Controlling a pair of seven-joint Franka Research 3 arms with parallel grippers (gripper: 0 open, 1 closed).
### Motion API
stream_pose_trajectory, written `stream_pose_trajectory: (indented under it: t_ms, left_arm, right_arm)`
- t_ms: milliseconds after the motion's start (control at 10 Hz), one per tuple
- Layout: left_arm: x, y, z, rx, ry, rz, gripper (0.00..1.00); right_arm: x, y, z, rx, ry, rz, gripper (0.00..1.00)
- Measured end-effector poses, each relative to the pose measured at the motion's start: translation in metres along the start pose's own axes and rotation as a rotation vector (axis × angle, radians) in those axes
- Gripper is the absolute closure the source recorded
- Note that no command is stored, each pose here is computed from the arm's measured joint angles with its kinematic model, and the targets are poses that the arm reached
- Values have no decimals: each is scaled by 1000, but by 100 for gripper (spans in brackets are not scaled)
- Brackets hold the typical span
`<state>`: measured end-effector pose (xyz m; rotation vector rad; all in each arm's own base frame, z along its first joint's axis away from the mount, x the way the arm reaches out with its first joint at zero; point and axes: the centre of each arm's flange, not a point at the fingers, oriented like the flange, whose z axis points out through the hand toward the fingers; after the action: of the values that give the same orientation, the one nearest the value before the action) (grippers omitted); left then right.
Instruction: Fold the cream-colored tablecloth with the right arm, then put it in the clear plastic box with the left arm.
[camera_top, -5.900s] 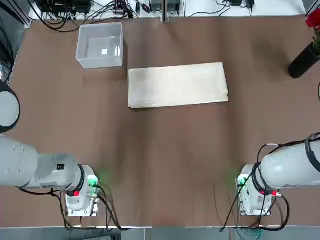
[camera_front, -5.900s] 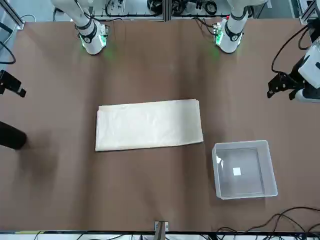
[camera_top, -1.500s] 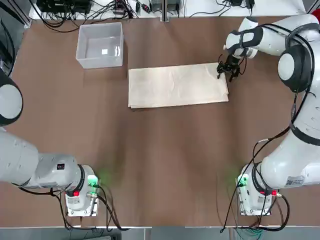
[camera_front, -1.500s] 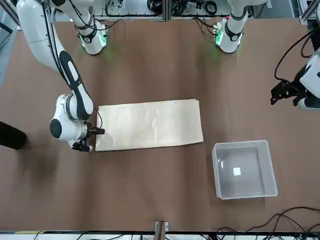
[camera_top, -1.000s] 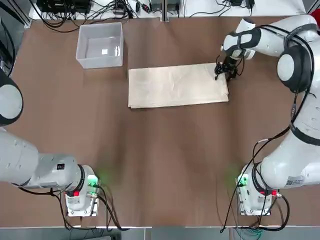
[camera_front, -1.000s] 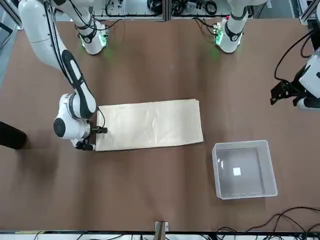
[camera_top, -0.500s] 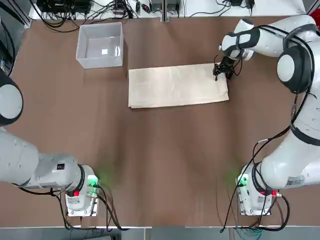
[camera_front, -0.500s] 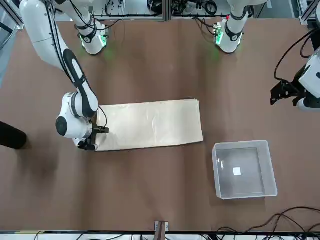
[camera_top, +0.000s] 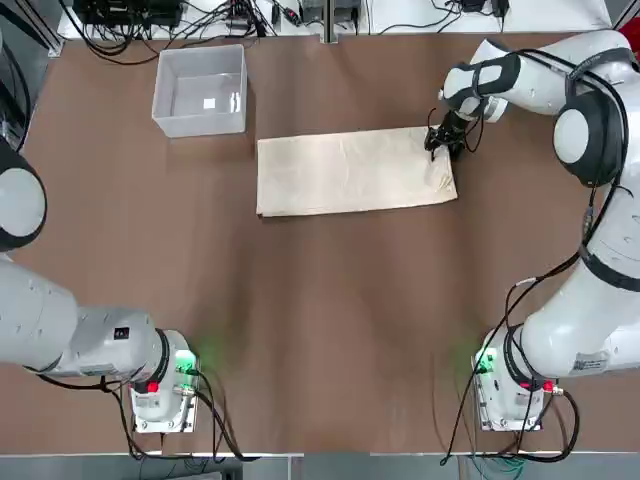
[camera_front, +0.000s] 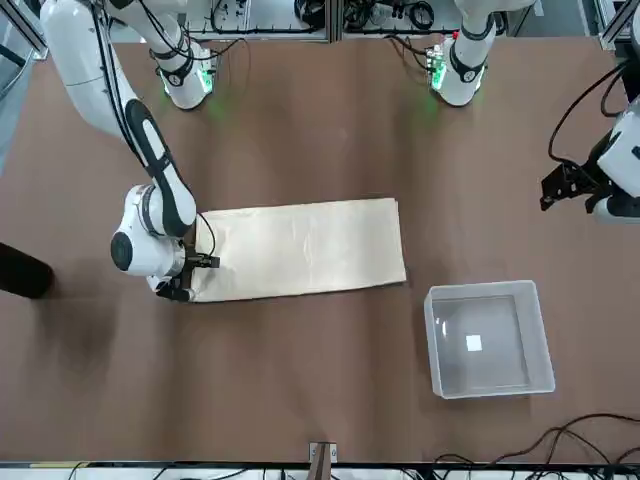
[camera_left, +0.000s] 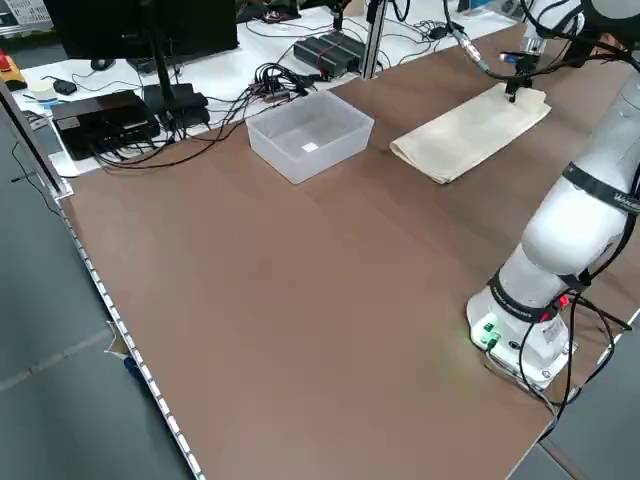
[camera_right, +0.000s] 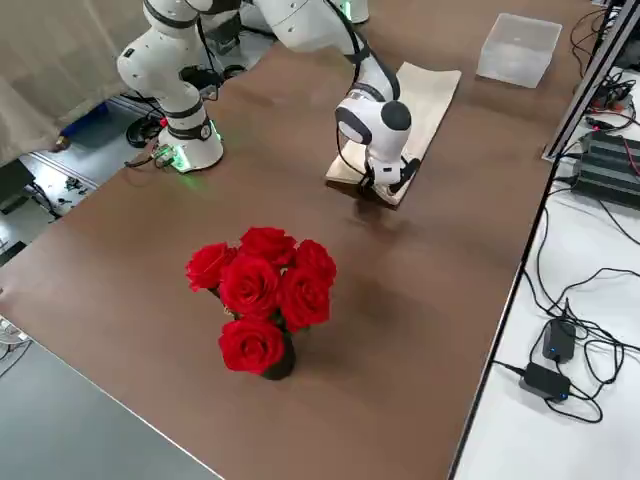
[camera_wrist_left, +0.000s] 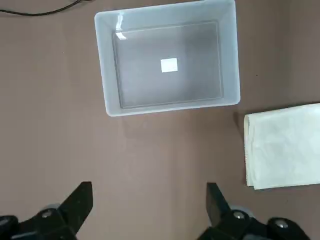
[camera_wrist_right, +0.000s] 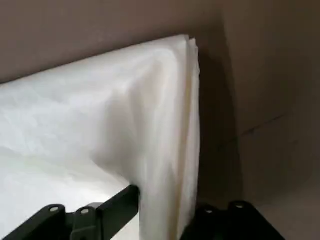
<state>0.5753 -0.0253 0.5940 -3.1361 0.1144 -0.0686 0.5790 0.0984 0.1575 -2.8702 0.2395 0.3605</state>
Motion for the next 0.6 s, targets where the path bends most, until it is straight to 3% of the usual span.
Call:
stream_pose_trajectory:
  t_ms: [600]
  left_arm:
    - [1,0,0,0,1,0,0]
  right_arm:
    - [0,-6,1,-1,12,-8,94]
